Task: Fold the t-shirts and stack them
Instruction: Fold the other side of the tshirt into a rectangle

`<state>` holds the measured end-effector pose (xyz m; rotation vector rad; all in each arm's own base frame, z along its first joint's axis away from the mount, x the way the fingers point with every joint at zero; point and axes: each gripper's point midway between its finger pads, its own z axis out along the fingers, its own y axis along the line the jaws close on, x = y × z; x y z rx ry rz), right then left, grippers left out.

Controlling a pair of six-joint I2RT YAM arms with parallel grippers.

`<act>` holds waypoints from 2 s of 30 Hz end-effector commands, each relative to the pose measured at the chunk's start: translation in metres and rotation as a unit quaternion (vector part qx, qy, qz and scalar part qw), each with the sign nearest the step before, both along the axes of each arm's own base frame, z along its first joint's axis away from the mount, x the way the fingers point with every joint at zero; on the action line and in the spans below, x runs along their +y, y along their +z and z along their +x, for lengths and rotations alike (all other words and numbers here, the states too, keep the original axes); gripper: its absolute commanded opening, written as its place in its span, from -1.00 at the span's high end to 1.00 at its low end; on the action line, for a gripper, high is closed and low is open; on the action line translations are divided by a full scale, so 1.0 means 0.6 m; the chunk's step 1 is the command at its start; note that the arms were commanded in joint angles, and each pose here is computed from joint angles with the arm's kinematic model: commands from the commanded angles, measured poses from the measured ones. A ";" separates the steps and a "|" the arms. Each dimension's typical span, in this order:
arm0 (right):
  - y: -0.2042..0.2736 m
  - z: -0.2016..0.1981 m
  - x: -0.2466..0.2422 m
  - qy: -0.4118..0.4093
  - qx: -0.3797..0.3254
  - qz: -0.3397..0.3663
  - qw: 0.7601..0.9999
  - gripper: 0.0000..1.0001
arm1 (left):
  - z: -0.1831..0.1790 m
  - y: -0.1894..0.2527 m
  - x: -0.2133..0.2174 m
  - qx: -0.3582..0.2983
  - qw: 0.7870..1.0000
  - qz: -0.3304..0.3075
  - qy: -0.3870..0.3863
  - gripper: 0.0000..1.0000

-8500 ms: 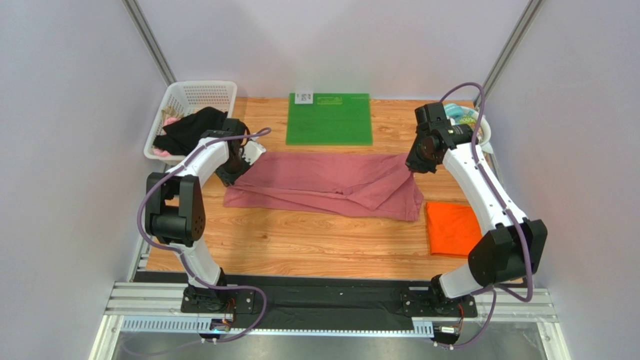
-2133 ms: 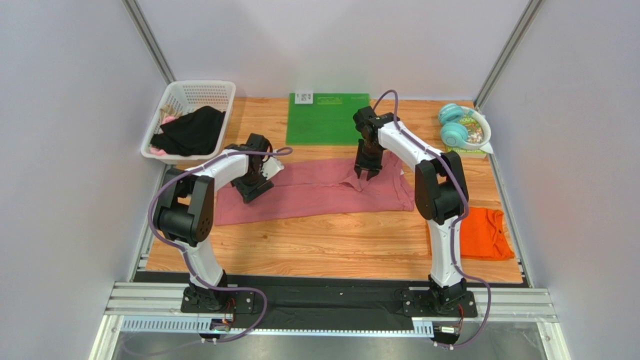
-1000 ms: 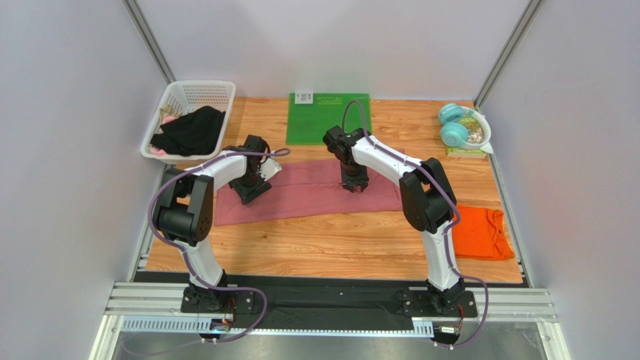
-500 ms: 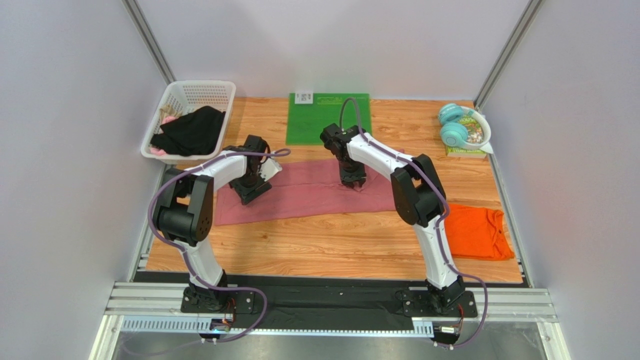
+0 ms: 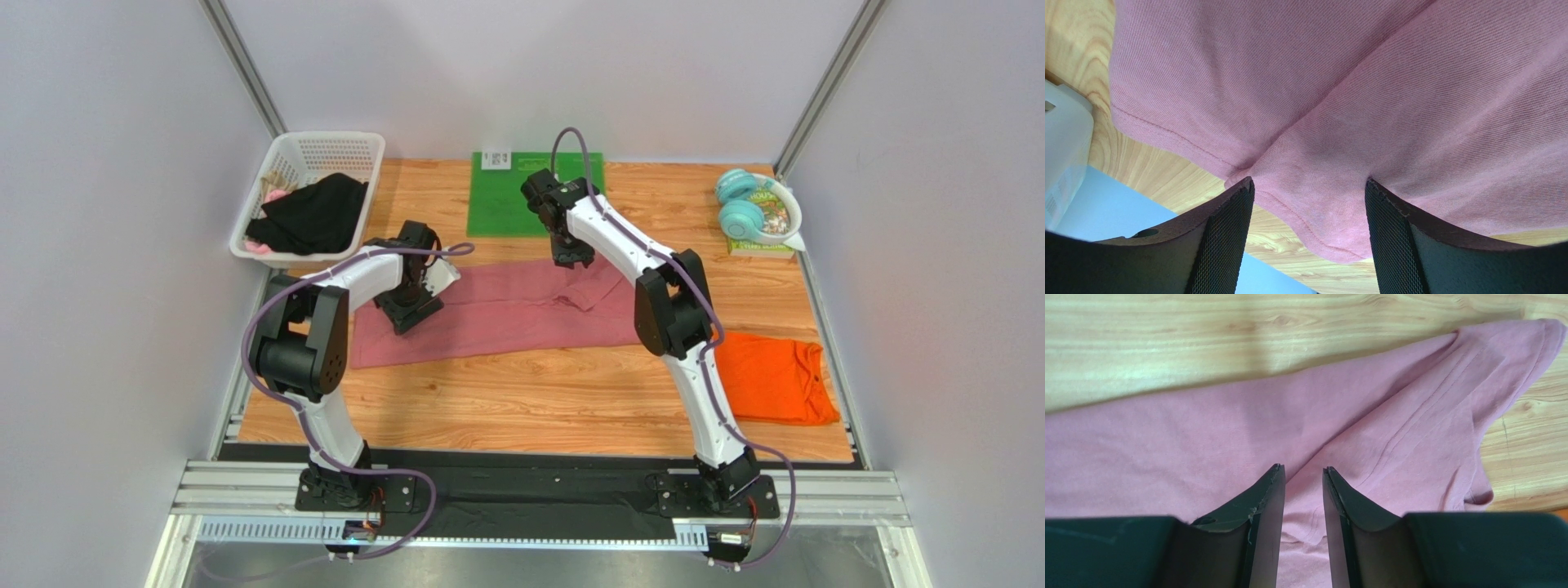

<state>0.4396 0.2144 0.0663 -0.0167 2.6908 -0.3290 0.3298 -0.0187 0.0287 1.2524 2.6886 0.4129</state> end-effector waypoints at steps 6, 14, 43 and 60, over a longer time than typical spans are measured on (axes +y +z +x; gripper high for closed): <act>0.055 -0.064 -0.045 -0.033 -0.002 0.038 0.999 0.33 | 0.000 0.002 -0.001 0.005 1.000 -0.006 -0.003 -0.45; 0.029 -0.121 -0.057 -0.050 0.030 0.054 0.997 0.36 | -0.004 -0.002 -0.003 0.011 1.000 -0.010 0.000 -0.45; -0.062 -0.135 -0.028 -0.055 0.078 0.063 0.993 0.41 | 0.032 0.129 -0.024 -0.102 0.992 -0.057 0.046 -0.47; -0.053 -0.103 -0.014 -0.050 0.061 0.067 0.995 0.40 | -0.032 -0.016 -0.037 0.004 0.999 -0.030 0.025 -0.46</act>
